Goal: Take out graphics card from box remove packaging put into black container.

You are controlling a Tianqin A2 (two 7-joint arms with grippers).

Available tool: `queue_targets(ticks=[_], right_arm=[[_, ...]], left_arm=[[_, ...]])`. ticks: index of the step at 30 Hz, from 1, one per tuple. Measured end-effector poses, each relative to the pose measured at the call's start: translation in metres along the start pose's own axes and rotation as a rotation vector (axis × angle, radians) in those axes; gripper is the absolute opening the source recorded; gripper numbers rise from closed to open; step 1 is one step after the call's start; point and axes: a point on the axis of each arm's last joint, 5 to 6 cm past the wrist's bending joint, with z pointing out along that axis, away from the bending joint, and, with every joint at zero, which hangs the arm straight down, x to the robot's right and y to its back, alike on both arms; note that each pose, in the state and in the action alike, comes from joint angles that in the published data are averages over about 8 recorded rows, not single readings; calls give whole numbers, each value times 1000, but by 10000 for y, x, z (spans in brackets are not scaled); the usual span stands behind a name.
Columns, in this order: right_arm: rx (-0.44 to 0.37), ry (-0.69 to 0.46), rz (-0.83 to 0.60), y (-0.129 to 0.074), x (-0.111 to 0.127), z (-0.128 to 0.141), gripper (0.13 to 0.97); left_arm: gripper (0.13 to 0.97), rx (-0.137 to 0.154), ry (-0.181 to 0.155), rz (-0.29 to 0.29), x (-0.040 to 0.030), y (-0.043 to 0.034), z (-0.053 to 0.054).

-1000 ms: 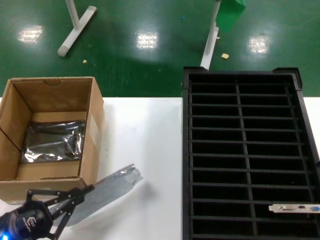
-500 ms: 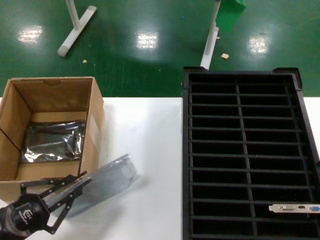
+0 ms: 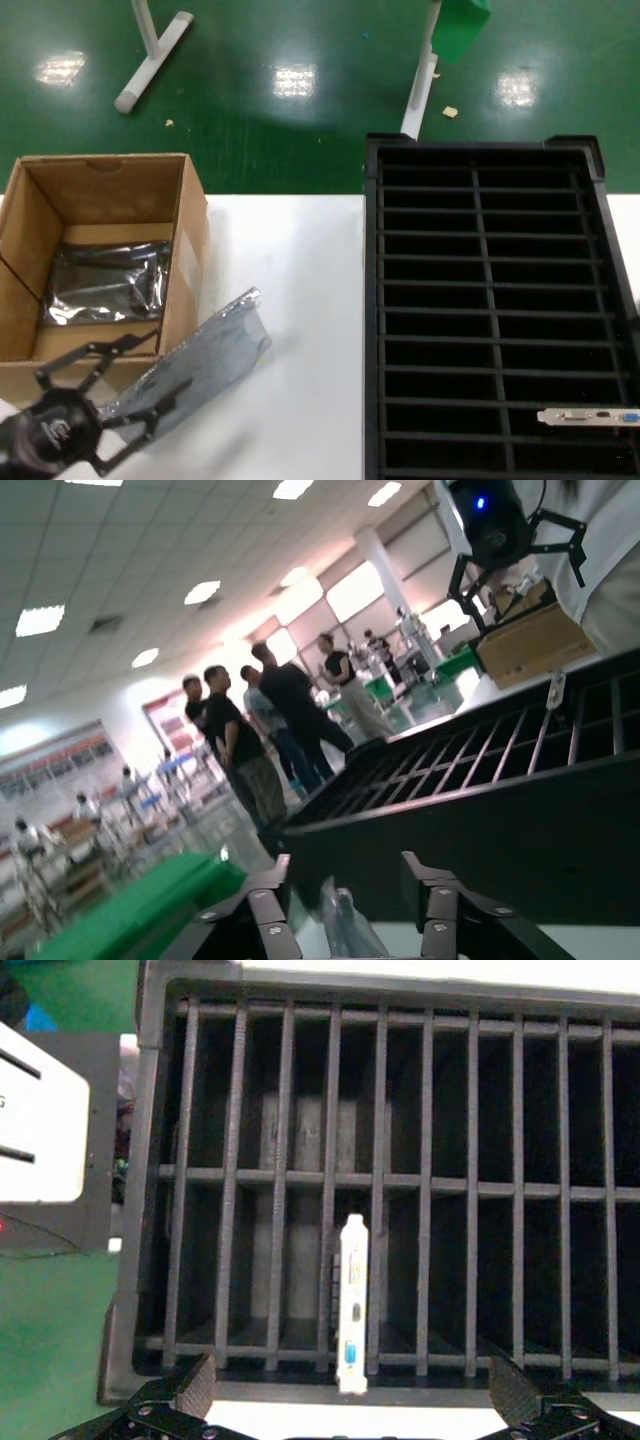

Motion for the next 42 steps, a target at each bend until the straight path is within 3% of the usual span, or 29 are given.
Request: queue_targets(ticks=[8,16,23,26,32,42], right_arm=[[153,37,-36,-128,48,163,966],[376,105,-54,-292,95,389,966],[569,180,-31,-406,115,586,966],[647,217,-9,-442,117,668,966],[792,300,57,-488,111,832,966],[982,461,231,-474,57,1120,966]], left_arm=[[466,-46,31,-86,107,17,199],[651,-120,60,-193,247,10,473],[796,-191,64,-269,353,-26,701],[796,-221,58,-297,393,-50,792],[886,-284,32,-353,460,-110,960],[959,-376,-55,-417,523,-252,1201]])
